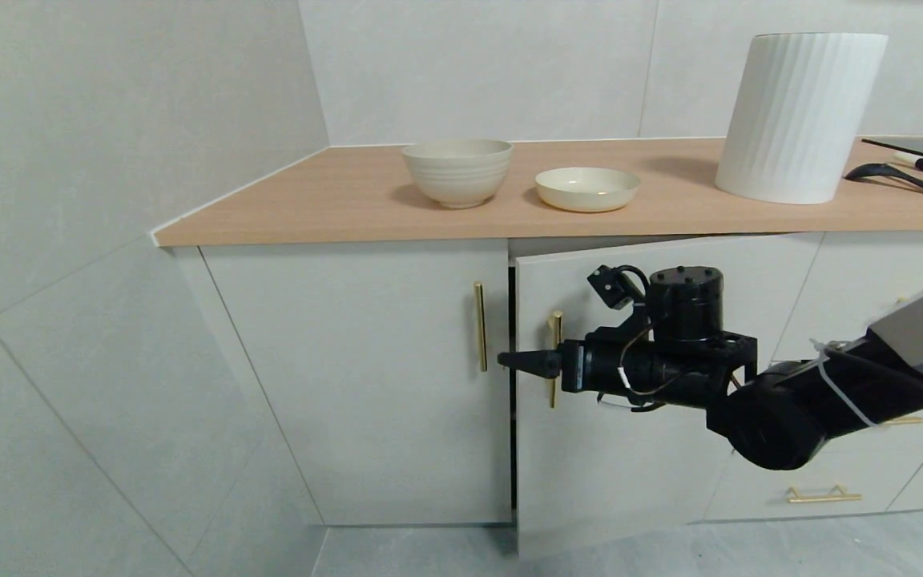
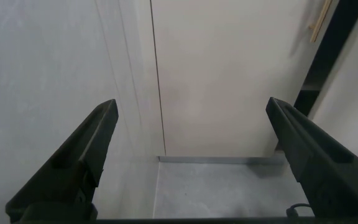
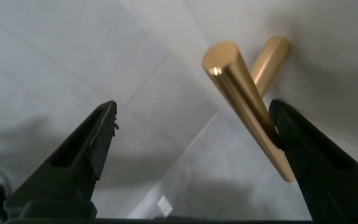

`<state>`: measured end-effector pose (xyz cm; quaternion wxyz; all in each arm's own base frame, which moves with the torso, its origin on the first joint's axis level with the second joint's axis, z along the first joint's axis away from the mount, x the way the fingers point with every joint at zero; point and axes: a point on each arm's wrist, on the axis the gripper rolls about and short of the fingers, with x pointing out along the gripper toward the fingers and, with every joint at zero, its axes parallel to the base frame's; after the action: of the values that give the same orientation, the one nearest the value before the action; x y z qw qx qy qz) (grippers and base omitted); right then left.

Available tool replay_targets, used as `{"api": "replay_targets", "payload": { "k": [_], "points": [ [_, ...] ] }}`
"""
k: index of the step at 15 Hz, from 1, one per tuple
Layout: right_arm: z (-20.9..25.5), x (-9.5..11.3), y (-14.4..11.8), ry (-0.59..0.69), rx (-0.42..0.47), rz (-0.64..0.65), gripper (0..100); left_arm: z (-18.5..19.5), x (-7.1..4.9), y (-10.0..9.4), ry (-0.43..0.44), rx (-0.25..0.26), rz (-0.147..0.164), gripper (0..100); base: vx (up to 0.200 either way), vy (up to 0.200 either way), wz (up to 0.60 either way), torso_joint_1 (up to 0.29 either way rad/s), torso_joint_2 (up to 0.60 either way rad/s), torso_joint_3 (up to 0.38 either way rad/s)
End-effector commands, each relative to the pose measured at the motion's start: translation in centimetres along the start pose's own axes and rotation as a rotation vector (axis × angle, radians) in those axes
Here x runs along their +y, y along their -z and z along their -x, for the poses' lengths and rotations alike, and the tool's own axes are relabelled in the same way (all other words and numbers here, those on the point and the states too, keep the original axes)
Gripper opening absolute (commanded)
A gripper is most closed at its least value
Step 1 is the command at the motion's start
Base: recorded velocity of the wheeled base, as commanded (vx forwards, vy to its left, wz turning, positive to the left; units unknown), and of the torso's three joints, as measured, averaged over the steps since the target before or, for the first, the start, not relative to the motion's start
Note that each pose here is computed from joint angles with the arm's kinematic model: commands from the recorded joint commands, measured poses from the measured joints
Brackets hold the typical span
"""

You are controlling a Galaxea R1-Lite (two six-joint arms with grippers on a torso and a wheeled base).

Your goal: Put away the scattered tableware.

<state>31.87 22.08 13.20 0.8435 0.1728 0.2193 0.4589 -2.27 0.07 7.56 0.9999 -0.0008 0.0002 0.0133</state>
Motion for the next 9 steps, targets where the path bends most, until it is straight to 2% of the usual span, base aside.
{"api": "replay_targets", "payload": {
  "k": [1,6,9],
  "points": [
    [1.4,2.0,-0.1,-0.039,0.002,0.012,100,0.0,0.0,0.0,-0.001,0.001,0.0,100,0.0,0.0,0.0,0.0,0.0,0.0],
    [5.3,5.6,1.4,-0.098,0.042,0.022,100,0.0,0.0,0.0,-0.001,0.001,0.0,100,0.0,0.0,0.0,0.0,0.0,0.0],
    [7.2,6.1,2.6,-0.094,0.07,0.01,100,0.0,0.0,0.0,-0.001,0.001,-0.002,100,0.0,0.0,0.0,0.0,0.0,0.0]
  ]
}}
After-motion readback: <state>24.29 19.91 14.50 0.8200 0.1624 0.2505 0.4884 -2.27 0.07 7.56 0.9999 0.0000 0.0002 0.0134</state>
